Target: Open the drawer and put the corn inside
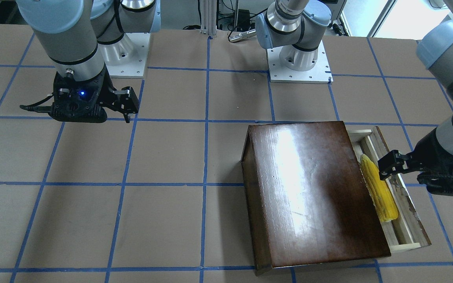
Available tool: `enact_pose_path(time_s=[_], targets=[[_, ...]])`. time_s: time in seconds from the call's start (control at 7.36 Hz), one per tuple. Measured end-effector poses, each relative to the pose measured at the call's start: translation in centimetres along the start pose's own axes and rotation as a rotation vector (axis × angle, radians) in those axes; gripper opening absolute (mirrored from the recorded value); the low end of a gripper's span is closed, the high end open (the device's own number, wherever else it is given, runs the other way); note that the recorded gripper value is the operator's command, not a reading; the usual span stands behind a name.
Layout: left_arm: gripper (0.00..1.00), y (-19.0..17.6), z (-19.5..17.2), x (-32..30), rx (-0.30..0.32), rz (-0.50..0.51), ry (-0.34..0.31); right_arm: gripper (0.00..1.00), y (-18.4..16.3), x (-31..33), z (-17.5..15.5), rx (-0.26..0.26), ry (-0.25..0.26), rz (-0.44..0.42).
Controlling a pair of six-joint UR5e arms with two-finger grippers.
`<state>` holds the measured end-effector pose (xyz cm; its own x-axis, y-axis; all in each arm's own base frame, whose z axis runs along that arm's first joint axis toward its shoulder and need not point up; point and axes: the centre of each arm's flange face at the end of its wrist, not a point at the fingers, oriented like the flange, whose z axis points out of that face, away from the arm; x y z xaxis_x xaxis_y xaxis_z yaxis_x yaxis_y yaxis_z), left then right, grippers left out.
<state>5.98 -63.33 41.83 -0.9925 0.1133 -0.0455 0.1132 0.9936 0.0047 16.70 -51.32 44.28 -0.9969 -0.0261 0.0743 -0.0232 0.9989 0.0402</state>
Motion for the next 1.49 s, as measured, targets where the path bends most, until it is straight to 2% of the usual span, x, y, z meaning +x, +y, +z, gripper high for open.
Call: enact_pose_path(time_s=[0.41, 0.68, 1.09, 1.49], targets=[[0.95, 1.2, -5.4, 2.6, 0.011, -0.053, -0.004, 1.00, 0.0, 0.0, 0.0, -0.001, 0.000, 0.000], [0.95, 2.0, -8.1, 7.9, 0.041, -0.097, -0.009, 1.00, 0.0, 0.0, 0.0, 0.000, -0.001, 0.000], [0.98, 5.5, -10.2, 15.5, 0.066, -0.113, -0.006, 1.00, 0.0, 0.0, 0.0, -0.002, -0.002, 0.000], [1.00, 9.8, -10.6, 18.4, 0.072, -0.114, -0.002, 1.00, 0.0, 0.0, 0.0, -0.002, -0.002, 0.000]])
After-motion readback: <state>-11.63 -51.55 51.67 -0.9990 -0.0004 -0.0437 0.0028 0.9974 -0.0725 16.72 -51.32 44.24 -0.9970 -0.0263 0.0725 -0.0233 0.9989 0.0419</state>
